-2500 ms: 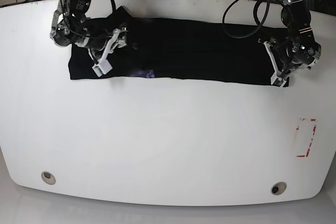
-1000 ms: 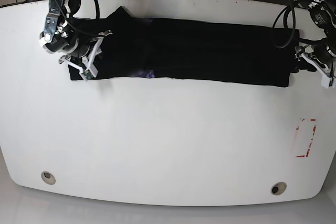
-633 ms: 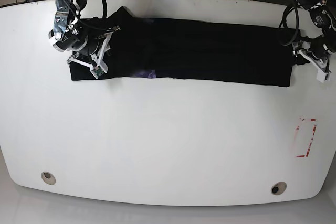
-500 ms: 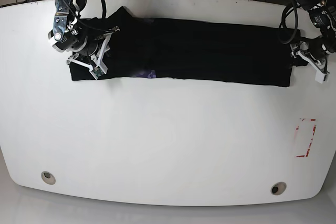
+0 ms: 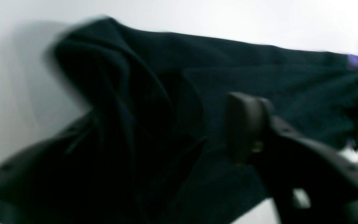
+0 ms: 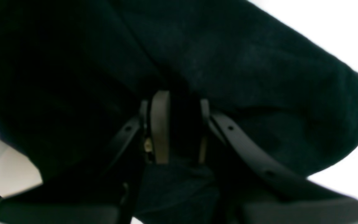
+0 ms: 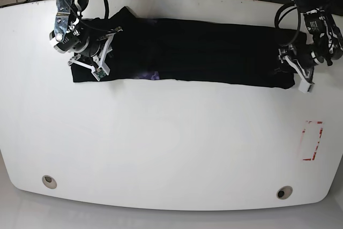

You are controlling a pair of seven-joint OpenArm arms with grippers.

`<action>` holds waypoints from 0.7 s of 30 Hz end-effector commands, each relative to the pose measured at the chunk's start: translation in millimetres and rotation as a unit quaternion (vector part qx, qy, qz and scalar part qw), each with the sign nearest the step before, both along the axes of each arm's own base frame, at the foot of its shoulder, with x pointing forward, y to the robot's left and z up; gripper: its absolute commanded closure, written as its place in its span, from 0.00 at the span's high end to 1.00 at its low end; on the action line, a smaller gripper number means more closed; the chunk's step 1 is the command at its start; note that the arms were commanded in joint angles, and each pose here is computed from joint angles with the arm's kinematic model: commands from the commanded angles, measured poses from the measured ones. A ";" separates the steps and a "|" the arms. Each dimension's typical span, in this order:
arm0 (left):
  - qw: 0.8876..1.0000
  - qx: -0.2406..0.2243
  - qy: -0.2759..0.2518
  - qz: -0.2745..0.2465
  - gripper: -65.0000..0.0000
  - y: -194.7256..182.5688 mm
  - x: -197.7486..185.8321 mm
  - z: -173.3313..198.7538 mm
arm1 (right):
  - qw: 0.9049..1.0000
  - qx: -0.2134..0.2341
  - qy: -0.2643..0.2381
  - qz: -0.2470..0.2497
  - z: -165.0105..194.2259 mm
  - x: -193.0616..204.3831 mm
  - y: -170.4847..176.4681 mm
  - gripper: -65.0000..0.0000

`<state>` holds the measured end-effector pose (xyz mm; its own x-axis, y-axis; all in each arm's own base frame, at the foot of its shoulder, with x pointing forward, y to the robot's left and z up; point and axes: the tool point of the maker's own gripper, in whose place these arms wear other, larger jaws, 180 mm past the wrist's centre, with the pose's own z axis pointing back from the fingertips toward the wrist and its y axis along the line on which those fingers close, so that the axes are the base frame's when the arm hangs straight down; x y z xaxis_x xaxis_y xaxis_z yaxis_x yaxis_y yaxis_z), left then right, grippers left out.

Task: Layout the t-shirt on the table in an organized manner, then fold the t-shirt properly
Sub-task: 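Move the left gripper to the t-shirt's end and grasp it, then fold the grasped end with the left gripper toward the shirt's middle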

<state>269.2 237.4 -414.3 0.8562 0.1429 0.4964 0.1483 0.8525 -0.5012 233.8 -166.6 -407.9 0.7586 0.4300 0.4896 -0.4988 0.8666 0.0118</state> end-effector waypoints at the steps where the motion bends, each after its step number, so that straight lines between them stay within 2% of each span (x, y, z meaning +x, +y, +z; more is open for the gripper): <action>1: 0.999 0.026 0.041 -0.021 0.32 3.2 -15.7 -11.9 | 1.000 0.003 -0.021 0.001 9.4 8.8 -0.9 0.19; 3: 0.998 0.027 0.043 -0.022 0.19 3.8 -17.5 -12.9 | 1.000 0.004 -0.021 0.001 9.3 8.8 -0.4 0.19; 6: 0.998 0.040 0.036 -0.024 0.09 10.9 -15.3 -7.1 | 1.000 0.008 -0.021 -0.001 8.8 8.7 2.4 0.19; 14: 0.994 0.094 -0.019 -0.050 0.09 11.4 -8.6 27.2 | 1.000 0.012 -0.023 -0.013 9.0 9.1 0.5 0.19; 21: 0.977 0.159 -0.076 -0.117 0.09 -12.1 -5.8 68.2 | 1.000 0.013 -0.023 -0.013 9.2 9.2 1.0 0.19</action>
<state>252.3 233.8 -367.5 0.8120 -0.1778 0.5558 0.3502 0.9104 -0.2204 234.1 -164.2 -408.4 0.7690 0.3982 0.5001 -0.4739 0.8801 0.0280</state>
